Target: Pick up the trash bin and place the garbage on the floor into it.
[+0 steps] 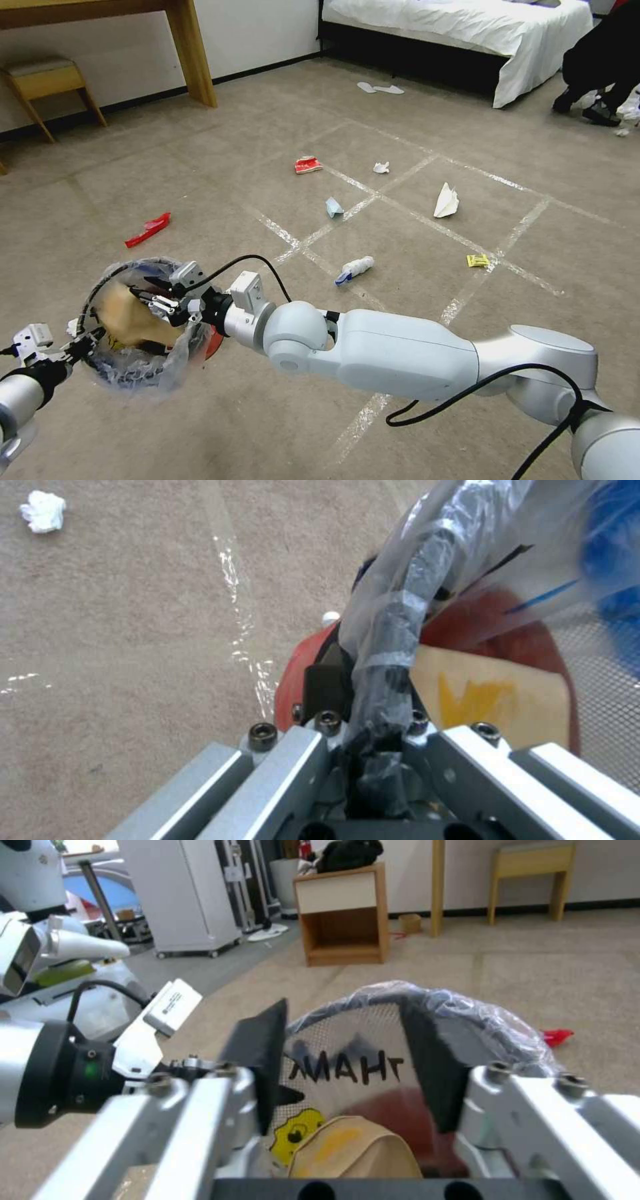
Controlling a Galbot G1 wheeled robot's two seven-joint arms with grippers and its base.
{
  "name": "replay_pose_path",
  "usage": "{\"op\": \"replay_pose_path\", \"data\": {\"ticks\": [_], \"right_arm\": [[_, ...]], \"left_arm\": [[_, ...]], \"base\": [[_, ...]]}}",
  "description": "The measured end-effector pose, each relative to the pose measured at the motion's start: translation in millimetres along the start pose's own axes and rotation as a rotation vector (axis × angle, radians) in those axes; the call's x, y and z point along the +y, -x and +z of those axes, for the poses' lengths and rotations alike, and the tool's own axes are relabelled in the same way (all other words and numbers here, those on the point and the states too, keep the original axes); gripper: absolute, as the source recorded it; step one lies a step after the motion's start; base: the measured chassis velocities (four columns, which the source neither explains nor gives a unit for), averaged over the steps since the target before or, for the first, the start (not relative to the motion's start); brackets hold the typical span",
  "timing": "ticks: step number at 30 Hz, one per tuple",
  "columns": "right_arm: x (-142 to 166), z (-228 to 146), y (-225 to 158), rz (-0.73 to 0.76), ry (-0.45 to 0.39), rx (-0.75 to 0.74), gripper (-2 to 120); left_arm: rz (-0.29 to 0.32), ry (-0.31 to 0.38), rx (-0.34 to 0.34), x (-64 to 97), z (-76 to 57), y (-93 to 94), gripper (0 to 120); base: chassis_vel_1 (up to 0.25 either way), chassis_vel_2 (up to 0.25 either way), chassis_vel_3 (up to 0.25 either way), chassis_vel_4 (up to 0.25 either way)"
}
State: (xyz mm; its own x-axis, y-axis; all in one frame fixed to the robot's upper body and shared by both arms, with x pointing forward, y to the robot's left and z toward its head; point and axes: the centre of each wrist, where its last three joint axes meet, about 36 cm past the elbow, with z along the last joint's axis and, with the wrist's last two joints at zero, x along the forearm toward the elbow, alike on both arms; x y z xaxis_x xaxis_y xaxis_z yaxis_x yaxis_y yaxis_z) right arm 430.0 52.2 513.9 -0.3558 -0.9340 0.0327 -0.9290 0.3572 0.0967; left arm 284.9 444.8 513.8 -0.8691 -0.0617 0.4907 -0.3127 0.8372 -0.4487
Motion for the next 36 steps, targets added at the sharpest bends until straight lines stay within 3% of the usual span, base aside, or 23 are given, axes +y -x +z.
{"op": "replay_pose_path", "data": {"ticks": [3, 5, 7, 12, 19, 25, 27, 29, 31, 34, 36], "right_arm": [[-0.5, -0.3, -0.3, 0.001, -0.001, -0.001, 55], [-1.8, -2.1, -0.9, 0.005, 0.001, -0.009, 67], [-1.9, -2.9, -1.1, 0.005, 0.001, -0.011, 70], [-3.0, -17.2, -5.6, 0.01, 0.026, -0.059, 91], [-13.6, -41.3, -16.0, 0.028, 0.078, -0.182, 91], [-45.2, -69.0, -31.8, 0.111, 0.112, -0.383, 90], [-73.9, -78.6, -54.0, 0.195, 0.104, -0.483, 91], [-80.3, -80.1, -60.3, 0.218, 0.102, -0.502, 91], [-108.1, -84.6, -94.6, 0.334, 0.082, -0.583, 92], [-119.6, -86.4, -111.9, 0.389, 0.062, -0.619, 93], [-141.1, -90.6, -153.7, 0.511, 0.007, -0.686, 97]], "left_arm": [[0.0, 0.0, 0.0, 0.0, 0.1, -0.1, 0], [0.0, -0.001, 0.0, 0.1, 0.5, -0.2, 0], [-0.001, -0.001, 0.0, 0.2, 0.6, -0.2, 0], [-0.003, -0.001, 0.001, 0.8, 1.0, -0.1, 0], [-0.01, -0.001, -0.002, 3.0, -0.1, -0.5, 0], [-0.01, -0.003, -0.008, 3.3, -0.9, -1.7, 0], [-0.01, -0.004, -0.016, 2.7, -1.4, -2.7, 0], [-0.01, -0.005, -0.018, 2.8, -1.4, -2.9, 0], [-0.012, -0.007, -0.028, 2.8, -1.6, -3.7, 0], [-0.012, -0.007, -0.033, 2.8, -1.5, -4.1, 0], [-0.014, -0.004, -0.044, 2.6, -1.4, -5.0, 0]], "base": [[0.0, 0.0, 0.0, 0.0], [0.0, 0.0, 0.0, 0.0], [0.0, 0.0, 0.0, 0.0], [0.0, 0.0, 0.0, 0.0], [0.0, 0.0, 0.0, 0.0], [0.0, 0.0, 0.0, 0.0], [0.0, 0.0, 0.0, 0.0], [0.0, 0.0, 0.0, 0.0], [0.0, 0.0, 0.0, 0.0], [0.0, 0.0, 0.0, 0.0], [0.0, 0.0, 0.0, 0.0]]}}
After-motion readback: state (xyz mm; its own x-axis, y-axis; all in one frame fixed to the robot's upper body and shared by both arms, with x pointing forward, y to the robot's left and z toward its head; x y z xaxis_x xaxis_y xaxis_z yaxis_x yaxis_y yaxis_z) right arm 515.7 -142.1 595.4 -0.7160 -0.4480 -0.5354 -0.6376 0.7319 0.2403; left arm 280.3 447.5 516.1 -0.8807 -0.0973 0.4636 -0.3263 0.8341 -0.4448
